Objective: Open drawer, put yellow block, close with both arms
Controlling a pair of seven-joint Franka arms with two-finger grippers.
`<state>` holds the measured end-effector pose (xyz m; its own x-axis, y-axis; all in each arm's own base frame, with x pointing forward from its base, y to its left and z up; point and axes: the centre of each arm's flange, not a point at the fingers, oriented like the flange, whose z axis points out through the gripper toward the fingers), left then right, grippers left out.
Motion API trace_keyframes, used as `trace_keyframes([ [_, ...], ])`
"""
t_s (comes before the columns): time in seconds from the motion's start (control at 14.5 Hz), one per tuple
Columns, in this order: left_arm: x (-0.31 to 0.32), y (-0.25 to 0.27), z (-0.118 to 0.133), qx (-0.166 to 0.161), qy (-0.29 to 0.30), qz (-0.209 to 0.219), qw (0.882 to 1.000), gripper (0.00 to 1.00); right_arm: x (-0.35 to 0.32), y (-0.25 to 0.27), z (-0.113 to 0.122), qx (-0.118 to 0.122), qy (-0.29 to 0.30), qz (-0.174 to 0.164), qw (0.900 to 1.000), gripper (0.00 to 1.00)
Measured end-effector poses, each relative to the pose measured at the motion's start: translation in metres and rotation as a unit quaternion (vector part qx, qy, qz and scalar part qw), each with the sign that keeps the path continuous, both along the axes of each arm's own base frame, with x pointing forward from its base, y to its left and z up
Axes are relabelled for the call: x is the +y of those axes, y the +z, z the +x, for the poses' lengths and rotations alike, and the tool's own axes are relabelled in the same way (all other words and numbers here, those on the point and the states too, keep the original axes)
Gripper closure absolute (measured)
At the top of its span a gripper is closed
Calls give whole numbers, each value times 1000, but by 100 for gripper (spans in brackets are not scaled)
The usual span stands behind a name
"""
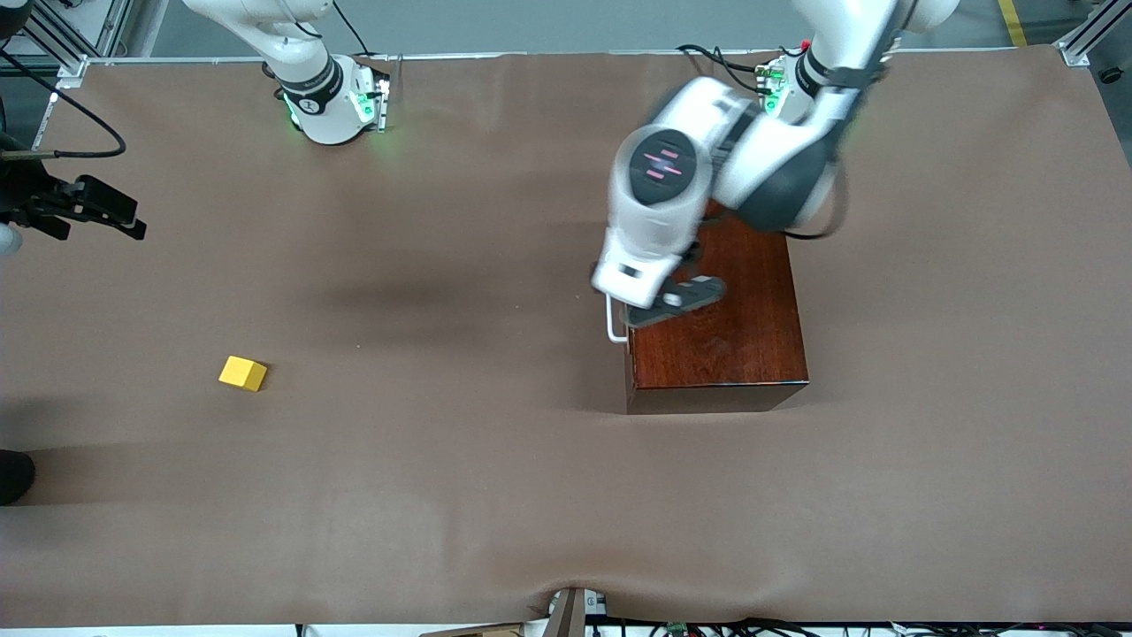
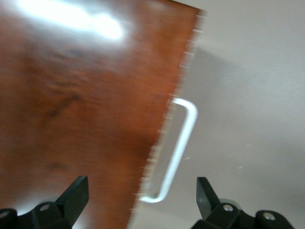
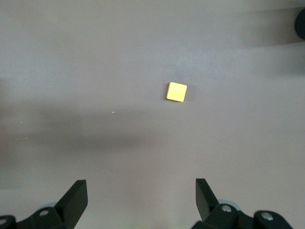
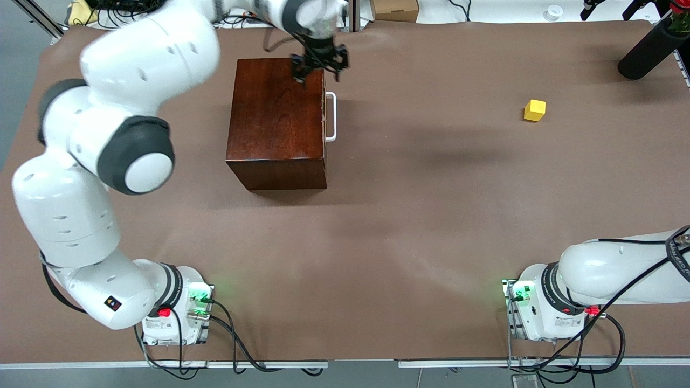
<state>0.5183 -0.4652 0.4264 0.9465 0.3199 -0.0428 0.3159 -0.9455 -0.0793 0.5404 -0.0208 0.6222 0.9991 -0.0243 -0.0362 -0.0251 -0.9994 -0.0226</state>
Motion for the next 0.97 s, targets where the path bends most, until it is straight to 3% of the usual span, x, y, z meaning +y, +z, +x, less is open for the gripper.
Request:
trace_keyframes([
  [0.14, -39, -21, -23, -26, -4, 12, 1000, 0, 0, 0, 0, 0, 0, 0, 1000, 0],
  [0.35, -72, -65, -46, -26, -31, 33, 999, 0, 0, 0, 0, 0, 0, 0, 1000, 0],
  [0.97, -66, -107, -38, 2, -104, 55, 993, 0, 0, 0, 0, 0, 0, 0, 1000, 0],
])
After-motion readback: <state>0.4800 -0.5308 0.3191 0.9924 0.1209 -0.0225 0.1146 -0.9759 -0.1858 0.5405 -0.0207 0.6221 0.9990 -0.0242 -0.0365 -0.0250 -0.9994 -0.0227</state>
